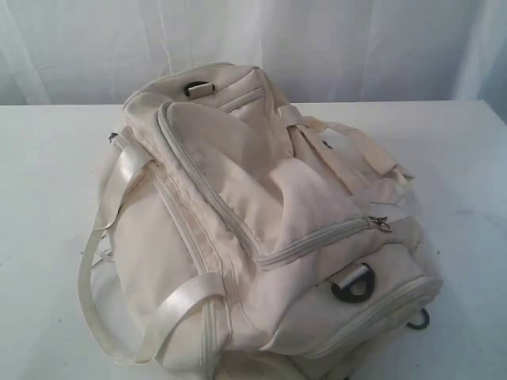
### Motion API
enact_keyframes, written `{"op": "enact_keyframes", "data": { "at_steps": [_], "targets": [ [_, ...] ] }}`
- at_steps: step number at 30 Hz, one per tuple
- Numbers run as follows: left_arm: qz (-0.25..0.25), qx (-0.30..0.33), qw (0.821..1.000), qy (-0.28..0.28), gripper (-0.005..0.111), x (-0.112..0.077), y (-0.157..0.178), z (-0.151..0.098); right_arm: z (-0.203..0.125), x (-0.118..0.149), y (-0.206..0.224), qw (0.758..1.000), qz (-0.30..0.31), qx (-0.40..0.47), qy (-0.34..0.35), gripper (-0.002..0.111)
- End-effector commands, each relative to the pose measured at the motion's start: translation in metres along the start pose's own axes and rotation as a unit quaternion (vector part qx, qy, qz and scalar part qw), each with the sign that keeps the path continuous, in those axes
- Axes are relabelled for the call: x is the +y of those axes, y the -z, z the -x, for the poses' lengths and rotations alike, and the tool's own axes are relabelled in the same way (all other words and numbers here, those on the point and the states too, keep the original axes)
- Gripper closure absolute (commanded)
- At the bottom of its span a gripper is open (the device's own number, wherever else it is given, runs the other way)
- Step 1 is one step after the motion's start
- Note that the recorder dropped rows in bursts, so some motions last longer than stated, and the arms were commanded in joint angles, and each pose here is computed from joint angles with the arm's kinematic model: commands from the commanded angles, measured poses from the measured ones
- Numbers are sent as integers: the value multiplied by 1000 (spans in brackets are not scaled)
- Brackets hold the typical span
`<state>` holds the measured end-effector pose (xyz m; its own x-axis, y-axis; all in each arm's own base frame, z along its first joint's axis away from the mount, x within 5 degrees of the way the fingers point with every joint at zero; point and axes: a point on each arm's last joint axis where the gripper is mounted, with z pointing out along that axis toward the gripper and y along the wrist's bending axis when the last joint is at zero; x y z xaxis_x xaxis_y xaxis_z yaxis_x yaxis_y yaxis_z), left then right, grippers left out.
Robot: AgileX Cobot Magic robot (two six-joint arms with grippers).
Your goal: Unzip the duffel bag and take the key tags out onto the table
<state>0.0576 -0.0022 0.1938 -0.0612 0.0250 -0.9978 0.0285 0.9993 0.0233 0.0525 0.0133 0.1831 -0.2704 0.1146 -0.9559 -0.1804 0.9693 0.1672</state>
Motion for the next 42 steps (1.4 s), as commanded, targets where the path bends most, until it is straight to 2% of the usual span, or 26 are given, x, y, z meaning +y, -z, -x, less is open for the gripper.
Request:
{"op": "enact_keyframes", "data": {
  "at_steps": [1,4,8,12,15,18,21,22,26,28,31,33,34,36,39,42],
  "targets": [
    [9,-65,998,7,107,2,1,11,11,0,1,998,1,-63,4,108],
    [14,-95,995,7,107,3,2,16,21,1,3,993,4,-116,4,108],
    [27,-164,986,10,107,5,5,29,35,2,7,981,10,-196,4,108],
    [40,-240,970,13,107,8,11,41,52,3,17,954,20,-300,-7,108],
    [45,-267,962,13,107,9,14,46,61,4,24,933,36,-357,-37,108],
    [43,-256,966,13,107,8,12,44,57,0,21,937,36,-331,-104,108],
    [41,-251,967,24,107,9,12,56,53,-4,11,944,25,-261,-198,108],
    [40,-242,969,29,107,9,11,59,57,-4,8,947,18,-248,-201,108],
    [31,-198,979,40,107,8,3,86,84,0,-22,967,-14,-158,-197,108],
    [19,-149,988,40,107,7,-4,98,105,8,-50,982,-17,-71,-176,108],
    [-19,20,999,27,107,0,-20,110,131,22,-103,985,-7,107,-137,108],
    [-43,119,992,-2,107,-4,-32,118,141,31,-144,969,13,223,-104,108],
    [-53,150,987,-19,107,-5,-36,124,145,35,-158,960,30,261,-97,108],
    [-89,234,966,-66,107,-8,-47,128,150,47,-192,932,94,341,-79,108],
    [-165,282,943,-66,107,-22,-61,131,157,63,-221,893,182,403,-80,108],
    [-247,295,918,-95,107,-37,-73,127,158,69,-239,855,224,459,-87,108]
  ]
}}
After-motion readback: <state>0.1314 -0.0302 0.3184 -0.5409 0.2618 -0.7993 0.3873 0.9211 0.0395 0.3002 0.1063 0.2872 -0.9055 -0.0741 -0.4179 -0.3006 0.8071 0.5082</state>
